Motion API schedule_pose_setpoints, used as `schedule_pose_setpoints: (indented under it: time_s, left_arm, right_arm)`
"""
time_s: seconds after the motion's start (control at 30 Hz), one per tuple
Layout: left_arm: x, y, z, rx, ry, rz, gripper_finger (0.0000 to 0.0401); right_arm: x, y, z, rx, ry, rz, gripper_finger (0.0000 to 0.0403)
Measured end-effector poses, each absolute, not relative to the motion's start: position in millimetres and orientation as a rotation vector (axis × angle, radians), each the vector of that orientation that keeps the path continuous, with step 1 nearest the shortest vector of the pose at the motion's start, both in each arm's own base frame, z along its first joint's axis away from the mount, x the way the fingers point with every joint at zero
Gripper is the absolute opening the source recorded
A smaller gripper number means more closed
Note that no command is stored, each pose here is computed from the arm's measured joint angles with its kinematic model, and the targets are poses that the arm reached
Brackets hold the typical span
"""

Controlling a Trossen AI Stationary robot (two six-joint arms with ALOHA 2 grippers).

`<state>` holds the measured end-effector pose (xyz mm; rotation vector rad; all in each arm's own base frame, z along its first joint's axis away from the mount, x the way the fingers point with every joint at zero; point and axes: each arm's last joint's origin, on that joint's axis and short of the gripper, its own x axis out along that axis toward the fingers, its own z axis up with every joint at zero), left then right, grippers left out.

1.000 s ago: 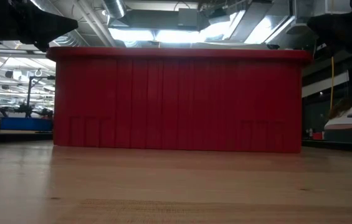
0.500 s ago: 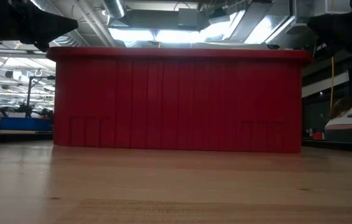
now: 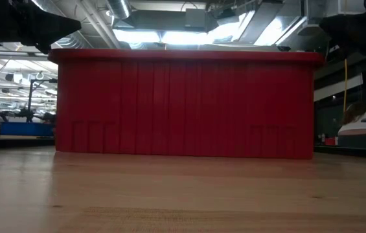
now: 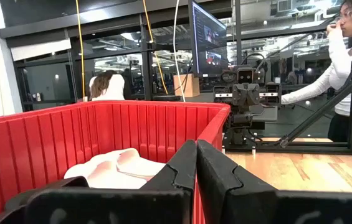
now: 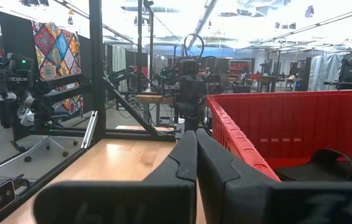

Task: Pick and place slides into bin
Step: Return to Home Position

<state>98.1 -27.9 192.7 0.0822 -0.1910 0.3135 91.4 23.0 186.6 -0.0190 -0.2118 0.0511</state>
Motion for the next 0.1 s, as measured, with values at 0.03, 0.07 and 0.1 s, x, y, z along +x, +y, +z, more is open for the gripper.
schedule_pose_setpoints:
  time_s: [0.03, 0.07, 0.1]
  left_arm:
    - [98.1, -27.9, 192.6, 0.083, -0.191, 0.313, 0.0007]
    - [98.1, -27.9, 192.7, 0.082, -0.191, 0.313, 0.0006]
    - [98.1, -27.9, 192.7, 0.082, -0.191, 0.313, 0.0005]
  right_arm:
    - [91.4, 23.1, 186.6, -0.019, -0.212, 0.051, 0.0006]
    - [91.4, 23.0, 186.6, -0.019, -0.212, 0.051, 0.0006]
    - [91.4, 23.1, 186.6, -0.019, -0.212, 0.051, 0.0006]
